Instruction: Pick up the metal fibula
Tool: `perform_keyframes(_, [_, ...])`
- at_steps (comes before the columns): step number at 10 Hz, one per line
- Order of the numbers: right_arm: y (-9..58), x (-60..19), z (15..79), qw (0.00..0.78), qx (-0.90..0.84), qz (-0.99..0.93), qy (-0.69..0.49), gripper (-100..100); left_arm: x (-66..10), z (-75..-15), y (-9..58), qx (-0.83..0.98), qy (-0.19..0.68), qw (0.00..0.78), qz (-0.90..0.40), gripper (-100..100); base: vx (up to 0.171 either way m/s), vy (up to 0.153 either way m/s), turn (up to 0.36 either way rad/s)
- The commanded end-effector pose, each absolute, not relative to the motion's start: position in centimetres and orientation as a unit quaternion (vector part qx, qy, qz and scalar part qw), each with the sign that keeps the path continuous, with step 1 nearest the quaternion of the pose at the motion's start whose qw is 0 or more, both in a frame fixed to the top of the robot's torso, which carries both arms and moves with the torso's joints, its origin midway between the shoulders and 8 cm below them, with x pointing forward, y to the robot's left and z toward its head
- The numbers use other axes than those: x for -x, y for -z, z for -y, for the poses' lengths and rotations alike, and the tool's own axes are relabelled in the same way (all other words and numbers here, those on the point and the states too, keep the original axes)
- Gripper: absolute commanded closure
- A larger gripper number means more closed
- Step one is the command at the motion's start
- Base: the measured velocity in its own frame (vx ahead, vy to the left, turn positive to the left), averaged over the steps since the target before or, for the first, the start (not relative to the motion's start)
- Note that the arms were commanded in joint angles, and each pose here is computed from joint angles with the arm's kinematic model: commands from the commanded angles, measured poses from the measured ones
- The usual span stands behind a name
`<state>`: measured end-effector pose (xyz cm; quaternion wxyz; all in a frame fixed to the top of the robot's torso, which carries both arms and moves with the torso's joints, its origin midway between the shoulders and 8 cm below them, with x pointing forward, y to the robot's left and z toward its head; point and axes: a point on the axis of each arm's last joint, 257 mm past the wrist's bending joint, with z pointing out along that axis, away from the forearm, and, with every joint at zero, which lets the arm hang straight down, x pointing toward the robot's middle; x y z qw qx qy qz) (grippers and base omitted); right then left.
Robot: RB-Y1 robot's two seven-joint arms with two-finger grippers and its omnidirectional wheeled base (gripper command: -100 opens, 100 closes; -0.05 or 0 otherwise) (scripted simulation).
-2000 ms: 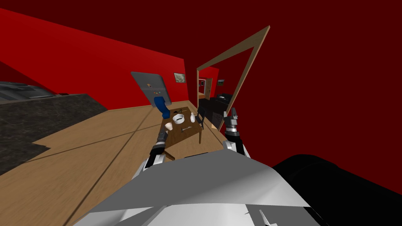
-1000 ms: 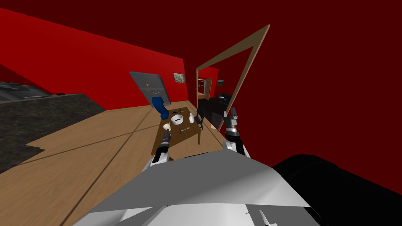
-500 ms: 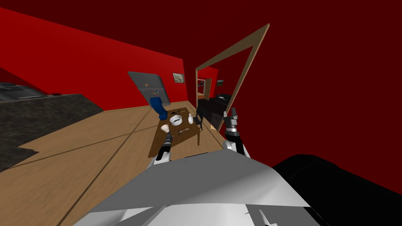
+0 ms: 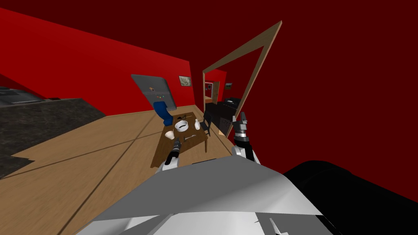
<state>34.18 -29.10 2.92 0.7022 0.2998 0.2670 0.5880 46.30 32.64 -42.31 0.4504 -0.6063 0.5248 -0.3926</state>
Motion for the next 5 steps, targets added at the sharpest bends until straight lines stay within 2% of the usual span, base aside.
perform_keyframes(1, [-2.9, -34.2, 29.1, 0.702, -0.3, -0.267, -0.588, 0, -46.0, -32.2, 43.8, 0.618, 0.385, 0.437, -0.528, -100, 0.048, -0.009, -0.01])
perform_keyframes(3, [-2.9, -34.2, 29.1, 0.702, -0.3, -0.267, -0.588, 0, -44.7, -31.3, 47.2, 0.646, 0.367, 0.403, -0.534, -100, 0.099, -0.014, -0.028])
perform_keyframes(5, [-2.9, -34.2, 29.1, 0.702, -0.3, -0.267, -0.588, 0, -42.7, -30.4, 50.1, 0.668, 0.348, 0.376, -0.54, -100, 0.144, 0.044, -0.028])
